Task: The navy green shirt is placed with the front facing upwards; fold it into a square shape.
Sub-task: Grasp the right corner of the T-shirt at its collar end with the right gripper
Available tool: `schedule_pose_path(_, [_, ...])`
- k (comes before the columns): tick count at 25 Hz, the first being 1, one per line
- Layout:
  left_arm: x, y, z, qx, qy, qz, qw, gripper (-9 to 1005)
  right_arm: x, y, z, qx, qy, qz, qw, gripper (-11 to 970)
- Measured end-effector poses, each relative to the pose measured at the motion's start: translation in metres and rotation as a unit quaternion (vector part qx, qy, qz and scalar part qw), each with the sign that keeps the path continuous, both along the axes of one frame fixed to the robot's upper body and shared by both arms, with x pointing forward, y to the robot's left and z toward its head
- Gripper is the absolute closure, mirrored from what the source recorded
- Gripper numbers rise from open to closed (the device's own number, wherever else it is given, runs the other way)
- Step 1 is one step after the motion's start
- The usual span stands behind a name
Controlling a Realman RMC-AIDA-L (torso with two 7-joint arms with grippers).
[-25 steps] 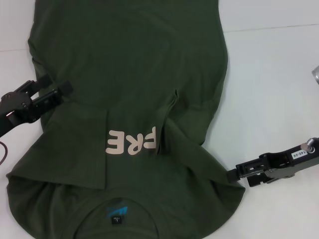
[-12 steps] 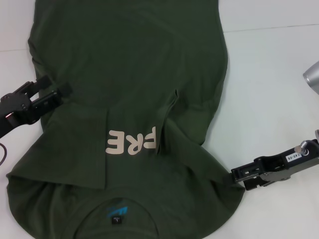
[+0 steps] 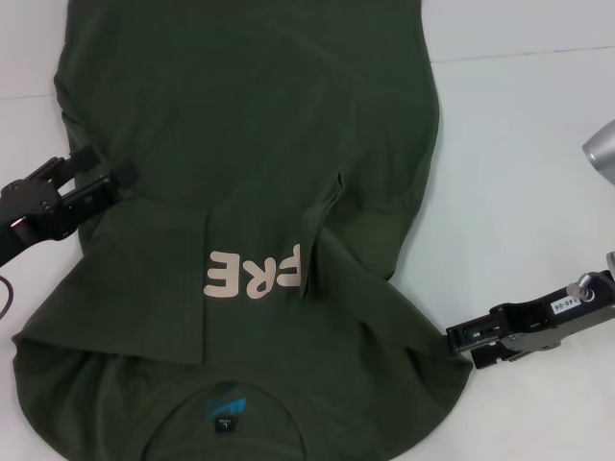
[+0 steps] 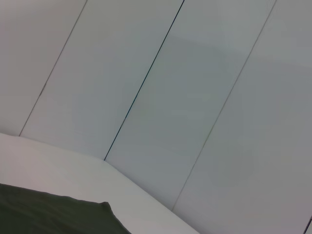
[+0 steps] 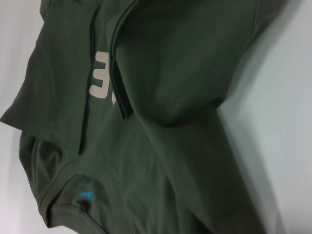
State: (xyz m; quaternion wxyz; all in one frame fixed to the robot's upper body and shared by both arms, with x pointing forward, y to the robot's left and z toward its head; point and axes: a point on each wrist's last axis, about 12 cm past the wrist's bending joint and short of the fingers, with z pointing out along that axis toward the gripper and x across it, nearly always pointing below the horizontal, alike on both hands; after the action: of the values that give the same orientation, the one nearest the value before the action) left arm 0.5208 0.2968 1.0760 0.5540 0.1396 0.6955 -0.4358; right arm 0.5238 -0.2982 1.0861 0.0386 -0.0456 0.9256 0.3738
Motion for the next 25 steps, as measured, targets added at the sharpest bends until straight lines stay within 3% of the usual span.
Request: schedule_pose_path(25, [0.0, 0.0, 0.0, 0.0, 0.0, 0.001, 1.0, 92, 0.003, 0.013, -0.002, 0.009, -0.002, 0.023, 1.0, 58])
